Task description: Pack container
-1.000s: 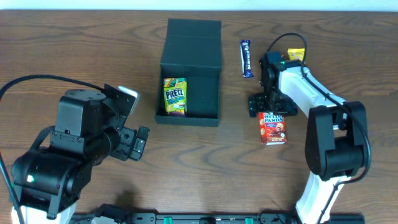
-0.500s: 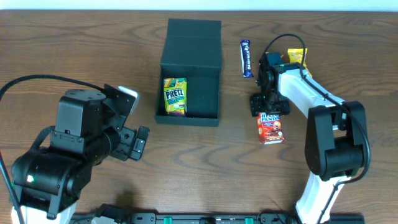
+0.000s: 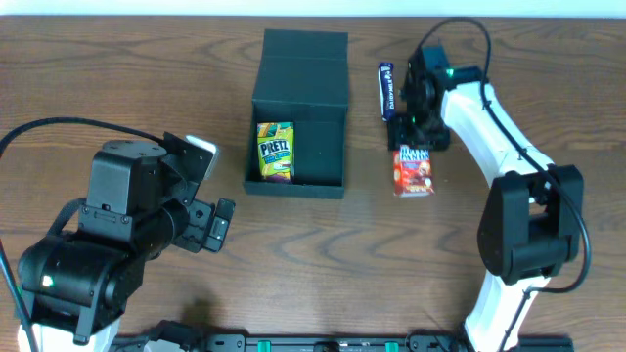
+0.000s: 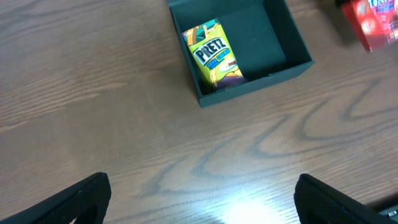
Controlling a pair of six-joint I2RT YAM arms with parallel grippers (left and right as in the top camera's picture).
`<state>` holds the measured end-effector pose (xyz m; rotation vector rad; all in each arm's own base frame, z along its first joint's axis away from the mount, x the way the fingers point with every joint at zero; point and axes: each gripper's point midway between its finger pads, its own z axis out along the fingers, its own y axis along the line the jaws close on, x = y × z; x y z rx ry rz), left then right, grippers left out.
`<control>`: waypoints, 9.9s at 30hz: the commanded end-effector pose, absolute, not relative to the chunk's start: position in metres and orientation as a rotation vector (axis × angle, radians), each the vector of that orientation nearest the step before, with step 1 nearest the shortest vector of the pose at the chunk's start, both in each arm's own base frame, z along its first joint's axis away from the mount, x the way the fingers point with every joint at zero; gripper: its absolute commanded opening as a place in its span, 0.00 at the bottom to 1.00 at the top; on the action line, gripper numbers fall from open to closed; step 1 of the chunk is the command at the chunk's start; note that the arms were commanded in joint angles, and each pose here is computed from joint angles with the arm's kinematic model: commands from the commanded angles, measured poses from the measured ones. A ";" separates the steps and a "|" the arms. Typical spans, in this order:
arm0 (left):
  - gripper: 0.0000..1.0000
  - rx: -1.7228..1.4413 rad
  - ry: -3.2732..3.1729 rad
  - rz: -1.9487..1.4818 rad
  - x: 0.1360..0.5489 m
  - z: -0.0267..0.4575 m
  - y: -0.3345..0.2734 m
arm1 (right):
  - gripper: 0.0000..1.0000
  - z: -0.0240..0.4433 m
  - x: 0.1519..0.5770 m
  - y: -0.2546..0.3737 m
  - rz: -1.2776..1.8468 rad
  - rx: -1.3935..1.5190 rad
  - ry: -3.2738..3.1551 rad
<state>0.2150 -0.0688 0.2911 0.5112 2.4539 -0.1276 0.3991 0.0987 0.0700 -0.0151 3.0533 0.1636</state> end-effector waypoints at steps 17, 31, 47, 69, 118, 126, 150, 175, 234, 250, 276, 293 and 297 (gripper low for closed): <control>0.95 0.525 2.456 -0.132 0.214 0.290 -0.069 | 0.62 0.153 0.429 0.299 0.560 -0.027 2.704; 0.95 0.525 2.456 -0.132 0.214 0.290 -0.069 | 0.62 0.083 0.426 0.304 0.387 -0.006 2.809; 0.95 0.525 2.456 -0.132 0.214 0.290 -0.069 | 0.99 0.089 0.428 0.301 0.360 -0.017 2.808; 0.95 0.525 2.456 -0.132 0.214 0.290 -0.069 | 0.02 0.080 0.428 0.260 0.056 0.065 2.854; 0.95 0.525 2.456 -0.132 0.214 0.290 -0.069 | 0.01 0.040 0.430 0.250 -0.016 0.041 2.945; 0.95 0.525 2.456 -0.132 0.214 0.290 -0.069 | 0.02 0.116 0.444 0.254 0.079 -0.050 2.820; 0.95 0.525 2.456 -0.132 0.214 0.290 -0.069 | 0.64 0.152 0.523 0.109 0.050 -0.030 2.640; 0.95 0.525 2.456 -0.132 0.214 0.290 -0.069 | 0.54 0.019 0.533 0.108 0.052 -0.112 2.710; 0.95 0.525 2.456 -0.132 0.214 0.290 -0.069 | 0.02 0.141 0.407 0.232 -0.003 0.288 2.835; 0.95 0.525 2.456 -0.132 0.214 0.290 -0.069 | 0.02 0.062 0.367 0.232 -0.134 0.246 2.947; 0.95 0.525 2.456 -0.132 0.214 0.290 -0.069 | 0.44 0.169 0.414 0.273 0.170 -0.028 2.775; 0.95 0.525 2.456 -0.132 0.214 0.290 -0.069 | 0.52 0.197 0.500 0.081 -0.092 0.254 2.648; 0.95 0.525 2.456 -0.132 0.214 0.290 -0.069 | 0.53 0.196 0.510 0.043 -0.132 0.280 2.631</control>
